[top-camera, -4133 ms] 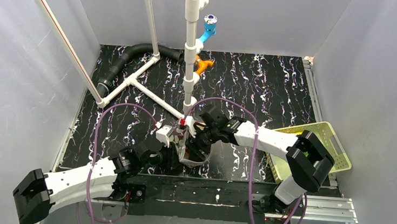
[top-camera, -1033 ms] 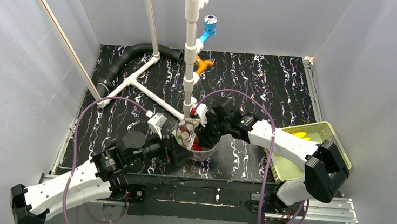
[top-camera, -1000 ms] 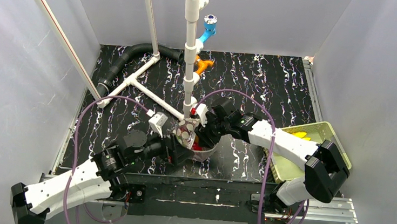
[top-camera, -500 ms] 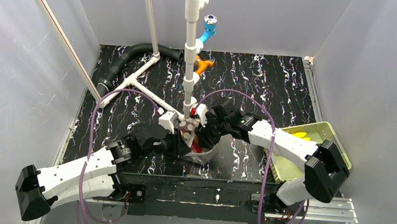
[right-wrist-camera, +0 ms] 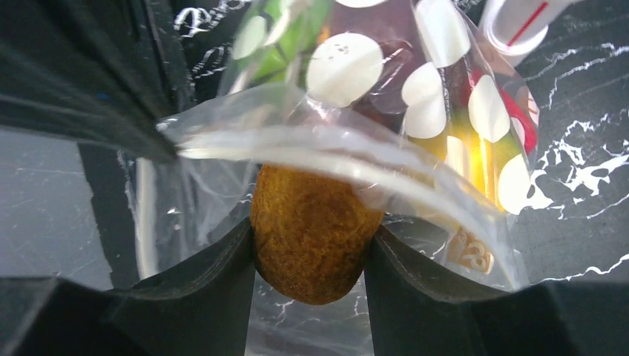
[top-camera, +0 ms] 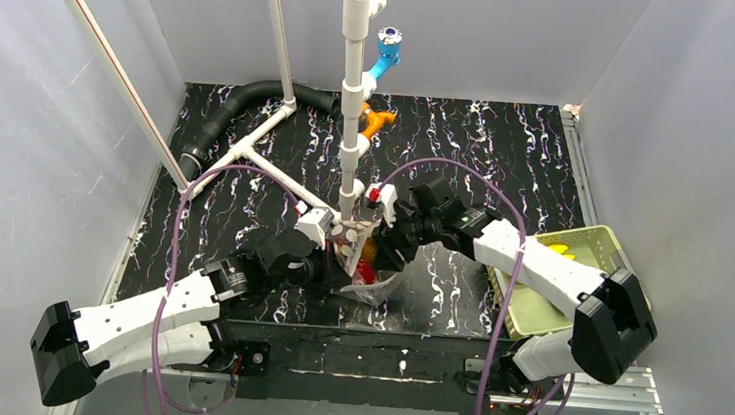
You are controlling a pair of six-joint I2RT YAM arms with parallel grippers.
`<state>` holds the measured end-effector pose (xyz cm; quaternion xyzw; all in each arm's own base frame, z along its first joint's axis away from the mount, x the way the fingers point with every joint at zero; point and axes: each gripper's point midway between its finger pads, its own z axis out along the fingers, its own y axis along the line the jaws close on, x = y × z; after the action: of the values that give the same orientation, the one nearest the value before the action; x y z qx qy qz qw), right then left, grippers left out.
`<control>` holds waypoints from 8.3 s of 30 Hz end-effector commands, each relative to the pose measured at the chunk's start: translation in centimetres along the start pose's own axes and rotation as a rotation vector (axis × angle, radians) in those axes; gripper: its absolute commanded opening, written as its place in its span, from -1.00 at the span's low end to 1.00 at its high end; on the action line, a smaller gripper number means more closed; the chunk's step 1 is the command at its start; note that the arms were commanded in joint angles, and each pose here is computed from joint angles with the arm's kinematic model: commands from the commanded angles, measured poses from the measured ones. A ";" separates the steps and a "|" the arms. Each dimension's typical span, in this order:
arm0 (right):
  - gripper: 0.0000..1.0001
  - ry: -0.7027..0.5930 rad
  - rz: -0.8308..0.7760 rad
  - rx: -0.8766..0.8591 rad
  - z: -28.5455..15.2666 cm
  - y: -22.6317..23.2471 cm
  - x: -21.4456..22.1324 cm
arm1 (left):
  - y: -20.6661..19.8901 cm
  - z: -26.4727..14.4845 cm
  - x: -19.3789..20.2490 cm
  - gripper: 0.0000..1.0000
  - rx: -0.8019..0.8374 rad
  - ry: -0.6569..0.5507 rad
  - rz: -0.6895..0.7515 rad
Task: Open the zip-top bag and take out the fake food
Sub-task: Pick up the fake fruit from the zipper food storage bag, then place the fake fruit in the bin, then pick up the fake fruit from the zipper food storage bag.
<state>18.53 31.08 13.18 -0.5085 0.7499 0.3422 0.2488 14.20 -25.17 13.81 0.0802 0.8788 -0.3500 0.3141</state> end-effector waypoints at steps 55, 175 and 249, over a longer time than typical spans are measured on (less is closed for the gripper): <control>-0.88 -0.309 0.058 0.330 -19.2 -7.7 5.4 | -0.4 -1.4 -0.7 -0.92 0.113 -0.130 0.013; 0.57 -0.152 0.578 1.022 -29.7 -16.8 18.6 | 0.5 -2.4 -0.5 -0.04 0.164 -0.217 0.001; 0.54 -0.120 -0.091 -0.170 -8.9 3.1 -2.7 | 7.3 -4.1 -0.1 0.96 -0.158 -0.225 0.117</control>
<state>15.33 24.90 21.04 -0.5571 0.6631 0.4221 0.2677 14.75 -18.20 13.55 0.0510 0.8447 -0.3087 0.4342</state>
